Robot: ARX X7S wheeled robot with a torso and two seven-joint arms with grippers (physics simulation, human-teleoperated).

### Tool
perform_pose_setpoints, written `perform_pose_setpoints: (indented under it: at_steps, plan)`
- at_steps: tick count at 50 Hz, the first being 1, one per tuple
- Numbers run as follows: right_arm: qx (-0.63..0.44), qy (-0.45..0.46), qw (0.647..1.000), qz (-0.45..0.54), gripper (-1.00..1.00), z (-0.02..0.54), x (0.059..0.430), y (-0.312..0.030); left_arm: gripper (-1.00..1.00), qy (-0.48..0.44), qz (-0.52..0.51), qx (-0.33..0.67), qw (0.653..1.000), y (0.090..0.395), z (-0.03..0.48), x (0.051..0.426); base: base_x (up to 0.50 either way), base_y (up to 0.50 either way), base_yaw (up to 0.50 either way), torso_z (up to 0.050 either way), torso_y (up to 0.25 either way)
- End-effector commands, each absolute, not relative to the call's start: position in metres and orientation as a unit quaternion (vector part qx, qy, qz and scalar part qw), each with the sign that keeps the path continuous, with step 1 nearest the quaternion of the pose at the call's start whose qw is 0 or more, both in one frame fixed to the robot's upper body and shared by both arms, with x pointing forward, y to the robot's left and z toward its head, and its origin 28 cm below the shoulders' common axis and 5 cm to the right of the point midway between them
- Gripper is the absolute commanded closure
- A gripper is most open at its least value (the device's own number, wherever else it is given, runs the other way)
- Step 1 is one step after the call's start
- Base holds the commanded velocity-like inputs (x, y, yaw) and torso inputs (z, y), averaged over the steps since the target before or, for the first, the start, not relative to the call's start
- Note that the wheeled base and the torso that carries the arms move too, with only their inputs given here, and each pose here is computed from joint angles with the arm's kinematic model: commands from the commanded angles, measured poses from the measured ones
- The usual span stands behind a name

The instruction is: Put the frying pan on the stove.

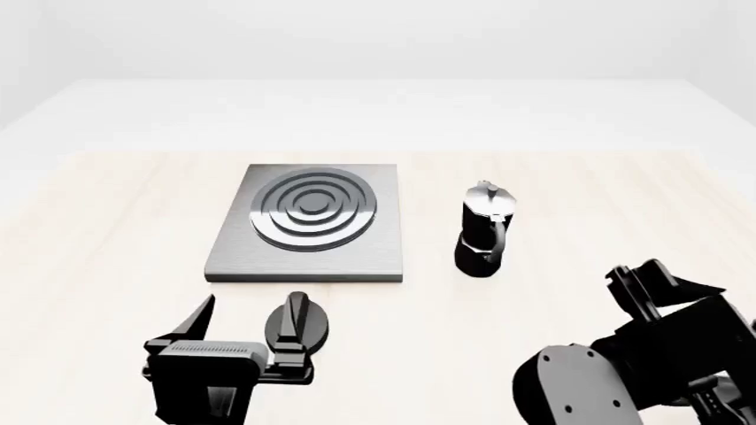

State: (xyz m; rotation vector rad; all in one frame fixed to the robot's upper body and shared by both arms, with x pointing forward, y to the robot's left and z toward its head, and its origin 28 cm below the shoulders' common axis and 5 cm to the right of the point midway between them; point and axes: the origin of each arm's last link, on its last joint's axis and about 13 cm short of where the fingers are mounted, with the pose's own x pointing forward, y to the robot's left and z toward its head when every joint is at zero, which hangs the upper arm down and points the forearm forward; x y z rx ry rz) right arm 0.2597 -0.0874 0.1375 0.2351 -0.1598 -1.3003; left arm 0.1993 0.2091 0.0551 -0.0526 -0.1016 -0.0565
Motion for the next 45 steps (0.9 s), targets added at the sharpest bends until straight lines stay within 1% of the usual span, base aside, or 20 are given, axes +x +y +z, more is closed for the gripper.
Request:
perform_pose_setpoints:
  at_steps: [1,4,9,20,34,45]
  plan:
    - [0.093,-0.062,0.774,-0.624,-1.00,0.135,0.275,-0.086,-1.00,-0.051,-0.030,-0.026,0.998,0.209,0.055,0.199,0.00,0.00,0.00,0.000,0.000]
    - [0.091,-0.056,0.774,-0.624,-1.00,0.134,0.279,-0.086,-1.00,-0.050,-0.032,-0.024,0.998,0.208,0.054,0.199,0.00,0.00,0.00,0.000,0.000]
    - [0.088,-0.051,0.761,-0.641,-1.00,0.133,0.284,-0.088,-1.00,-0.050,-0.033,-0.024,0.998,0.208,0.054,0.200,0.00,0.00,0.00,0.000,0.000]
    - [0.092,-0.034,0.756,-0.647,-1.00,0.132,0.292,-0.086,-1.00,-0.052,-0.034,-0.025,0.998,0.206,0.055,0.200,0.00,0.00,0.00,0.000,0.000]
    - [0.098,-0.007,0.763,-0.639,-1.00,0.127,0.305,-0.085,-1.00,-0.054,-0.034,-0.023,0.998,0.207,0.058,0.200,0.00,0.00,0.00,0.000,0.000]
    - [0.100,0.007,0.750,-0.654,-1.00,0.122,0.312,-0.092,-1.00,-0.055,-0.035,-0.023,0.998,0.206,0.058,0.200,0.00,0.00,0.00,0.000,0.000]
